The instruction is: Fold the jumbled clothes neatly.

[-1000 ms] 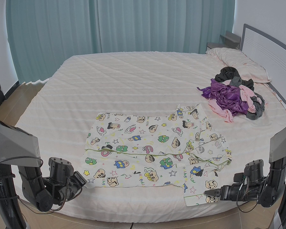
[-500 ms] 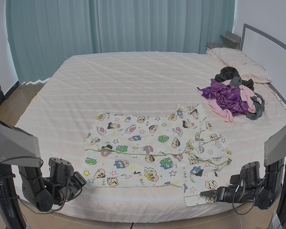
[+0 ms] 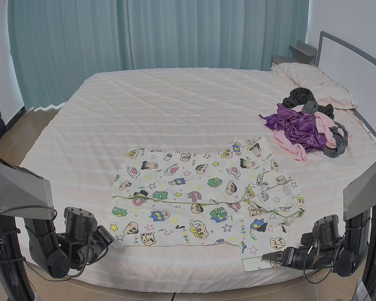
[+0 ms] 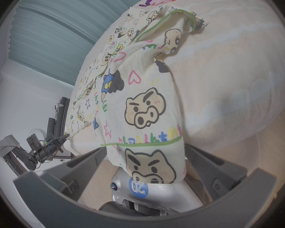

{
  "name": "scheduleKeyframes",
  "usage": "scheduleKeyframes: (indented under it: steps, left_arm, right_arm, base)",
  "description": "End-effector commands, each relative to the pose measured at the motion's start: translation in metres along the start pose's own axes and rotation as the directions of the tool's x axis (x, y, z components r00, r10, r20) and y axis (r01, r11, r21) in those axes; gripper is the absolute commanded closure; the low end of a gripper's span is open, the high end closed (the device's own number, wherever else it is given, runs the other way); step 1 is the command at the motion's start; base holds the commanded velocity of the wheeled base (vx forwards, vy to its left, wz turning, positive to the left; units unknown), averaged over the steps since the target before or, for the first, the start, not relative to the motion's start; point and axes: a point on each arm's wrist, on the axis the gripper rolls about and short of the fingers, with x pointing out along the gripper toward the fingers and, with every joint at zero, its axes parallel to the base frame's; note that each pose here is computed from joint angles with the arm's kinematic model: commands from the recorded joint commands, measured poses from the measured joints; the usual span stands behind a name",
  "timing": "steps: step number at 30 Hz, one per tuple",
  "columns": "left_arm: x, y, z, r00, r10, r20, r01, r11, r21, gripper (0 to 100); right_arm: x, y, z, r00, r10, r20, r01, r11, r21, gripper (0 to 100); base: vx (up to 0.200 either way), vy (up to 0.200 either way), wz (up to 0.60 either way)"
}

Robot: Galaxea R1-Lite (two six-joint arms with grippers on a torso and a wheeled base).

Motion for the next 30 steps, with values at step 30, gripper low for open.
scheduleKeyframes:
  steps: [30]
  left_arm:
    - [-0.041, 0.004, -0.009, 1.000, -0.008, 0.021, 0.003, 0.975, 0.221, 100]
  right_arm:
    - [-0.049, 0.009, -0.011, 0.989, -0.142, -0.050, 0.142, 0.990, -0.009, 100]
  base:
    - [0.000, 0.000, 0.00]
